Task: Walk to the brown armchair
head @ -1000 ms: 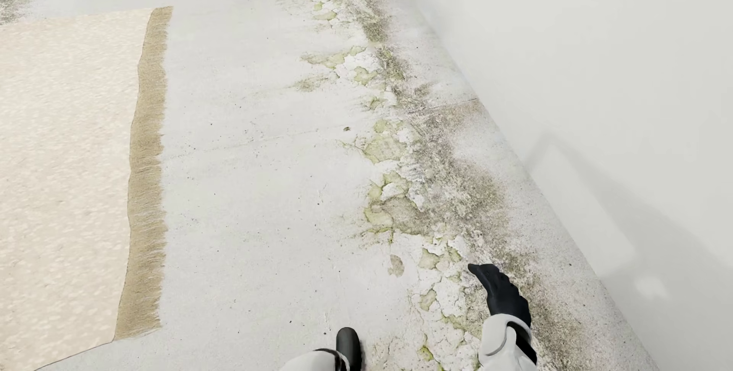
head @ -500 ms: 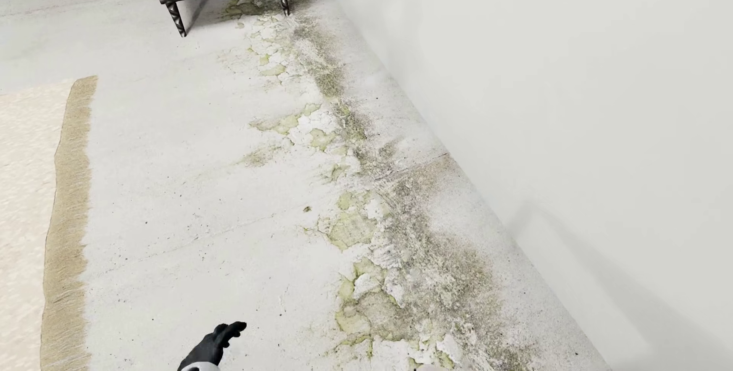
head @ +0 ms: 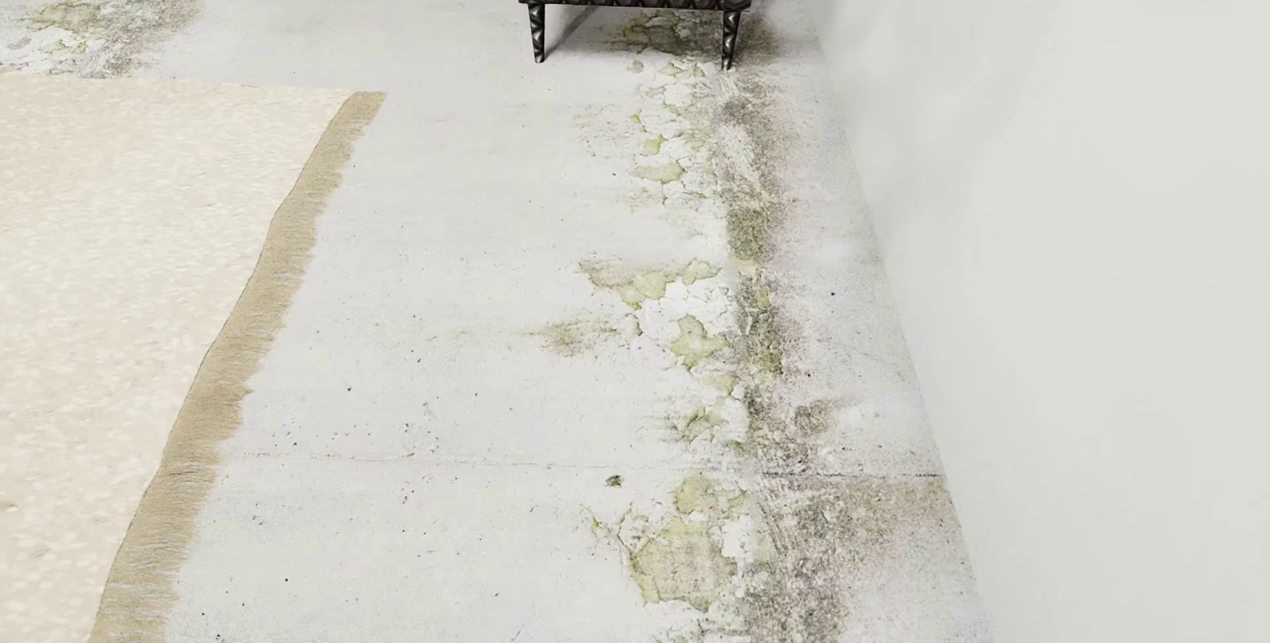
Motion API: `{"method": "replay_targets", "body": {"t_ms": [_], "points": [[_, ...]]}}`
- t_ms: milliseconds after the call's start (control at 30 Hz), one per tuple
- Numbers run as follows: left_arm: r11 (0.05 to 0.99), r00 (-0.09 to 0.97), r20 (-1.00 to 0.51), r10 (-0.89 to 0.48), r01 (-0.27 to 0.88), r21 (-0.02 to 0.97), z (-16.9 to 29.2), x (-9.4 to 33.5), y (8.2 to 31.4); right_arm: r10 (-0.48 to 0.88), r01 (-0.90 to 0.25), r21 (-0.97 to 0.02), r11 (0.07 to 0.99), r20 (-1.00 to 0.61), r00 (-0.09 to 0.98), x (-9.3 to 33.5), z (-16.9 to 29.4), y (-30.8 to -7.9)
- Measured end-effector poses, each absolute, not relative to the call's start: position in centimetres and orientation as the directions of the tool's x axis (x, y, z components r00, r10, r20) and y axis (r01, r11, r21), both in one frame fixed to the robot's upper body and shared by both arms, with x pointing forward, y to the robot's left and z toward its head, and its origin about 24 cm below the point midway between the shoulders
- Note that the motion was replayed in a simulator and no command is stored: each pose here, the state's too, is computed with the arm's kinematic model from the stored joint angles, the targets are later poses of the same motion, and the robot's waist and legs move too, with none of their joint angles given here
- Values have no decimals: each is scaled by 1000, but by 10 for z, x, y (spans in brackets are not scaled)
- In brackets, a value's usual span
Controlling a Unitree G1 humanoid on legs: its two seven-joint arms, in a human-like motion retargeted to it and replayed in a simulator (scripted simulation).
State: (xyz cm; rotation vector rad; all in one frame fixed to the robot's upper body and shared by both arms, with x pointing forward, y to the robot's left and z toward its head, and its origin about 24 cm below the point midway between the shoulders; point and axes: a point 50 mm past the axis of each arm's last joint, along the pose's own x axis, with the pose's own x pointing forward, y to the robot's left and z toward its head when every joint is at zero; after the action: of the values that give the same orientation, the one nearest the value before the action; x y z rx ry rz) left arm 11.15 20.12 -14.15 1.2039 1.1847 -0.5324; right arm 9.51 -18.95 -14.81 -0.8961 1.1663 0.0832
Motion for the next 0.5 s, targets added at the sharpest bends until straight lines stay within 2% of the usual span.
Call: {"method": "replay_targets", "body": {"t_ms": [33,100,133,200,267,367,433,467,500], "points": [[402,340,-895,290,805,436,-141,102,211,-383,-488,-600,634,-792,475,113,-143,-196],[564,364,-840,403,624,541,-137,84,229,-416,-394,-677,622,-712,566,148,-126,-209],[613,361,-813,456,535,582,-135,74,236,-428,-317,-708,631,-659,619,165,-115,-213],[640,331,-793,512,469,609,-134,56,240,-431,-190,-750,634,-545,719,193,-93,-219],[659,266,-828,494,506,556,-140,37,232,-397,-139,-778,612,-455,797,214,-73,-220],[674,151,-918,367,638,374,-152,17,210,-376,-112,-764,635,-432,820,224,-65,-213],[675,125,-947,296,674,300,-156,18,195,-387,-140,-754,642,-476,790,210,-76,-209],[683,135,-947,293,664,306,-157,24,191,-399,-168,-740,651,-522,754,195,-89,-206],[686,162,-940,300,648,331,-156,34,189,-395,-247,-720,649,-596,699,177,-105,-199]]}}
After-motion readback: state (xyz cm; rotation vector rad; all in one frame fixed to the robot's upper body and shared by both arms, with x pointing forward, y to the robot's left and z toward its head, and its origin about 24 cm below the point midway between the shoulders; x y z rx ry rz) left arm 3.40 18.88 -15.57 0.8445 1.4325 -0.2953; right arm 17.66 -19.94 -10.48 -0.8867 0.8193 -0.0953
